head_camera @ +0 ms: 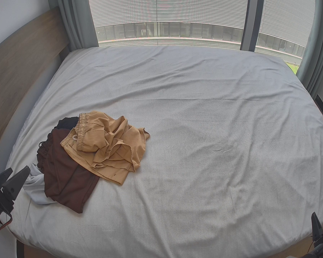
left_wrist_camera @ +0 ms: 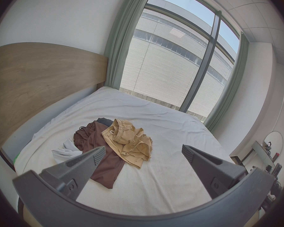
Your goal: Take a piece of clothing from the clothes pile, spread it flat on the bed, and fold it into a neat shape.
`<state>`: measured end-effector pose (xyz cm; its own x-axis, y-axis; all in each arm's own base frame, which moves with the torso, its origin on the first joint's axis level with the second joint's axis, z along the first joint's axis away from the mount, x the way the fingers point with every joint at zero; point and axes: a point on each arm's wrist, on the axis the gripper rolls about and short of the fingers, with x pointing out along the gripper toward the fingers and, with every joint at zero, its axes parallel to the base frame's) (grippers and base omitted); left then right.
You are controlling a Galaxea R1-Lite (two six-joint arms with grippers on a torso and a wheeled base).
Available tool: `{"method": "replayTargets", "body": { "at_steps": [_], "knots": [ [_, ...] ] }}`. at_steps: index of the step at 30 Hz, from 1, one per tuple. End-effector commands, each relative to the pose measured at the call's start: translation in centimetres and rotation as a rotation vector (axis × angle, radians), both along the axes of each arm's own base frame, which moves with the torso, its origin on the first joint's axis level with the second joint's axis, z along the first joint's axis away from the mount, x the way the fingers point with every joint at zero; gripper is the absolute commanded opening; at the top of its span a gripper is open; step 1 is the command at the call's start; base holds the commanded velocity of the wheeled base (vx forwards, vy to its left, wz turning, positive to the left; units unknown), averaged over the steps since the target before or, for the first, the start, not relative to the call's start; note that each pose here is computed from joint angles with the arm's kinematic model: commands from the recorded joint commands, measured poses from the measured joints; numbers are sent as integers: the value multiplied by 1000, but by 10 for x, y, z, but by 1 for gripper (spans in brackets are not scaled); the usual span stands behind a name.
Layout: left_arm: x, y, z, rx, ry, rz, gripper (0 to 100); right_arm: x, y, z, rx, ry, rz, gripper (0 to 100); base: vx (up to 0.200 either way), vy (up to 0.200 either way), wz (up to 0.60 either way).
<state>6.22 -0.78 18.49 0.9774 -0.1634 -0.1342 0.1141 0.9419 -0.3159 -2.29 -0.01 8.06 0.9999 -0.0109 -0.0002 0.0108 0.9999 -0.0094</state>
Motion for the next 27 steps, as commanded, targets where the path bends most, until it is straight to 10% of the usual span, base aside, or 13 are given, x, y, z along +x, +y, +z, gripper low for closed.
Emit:
{"method": "replayTargets", "body": {
  "at_steps": [1,27],
  "knots": [
    [20,-2,4,4,61,-3,100,0,0,-5,0,0,0,100,0,0,0],
    [129,20,-16,-86,206,-15,100,0,0,-5,-3,-2,2,100,0,0,0]
  ]
}}
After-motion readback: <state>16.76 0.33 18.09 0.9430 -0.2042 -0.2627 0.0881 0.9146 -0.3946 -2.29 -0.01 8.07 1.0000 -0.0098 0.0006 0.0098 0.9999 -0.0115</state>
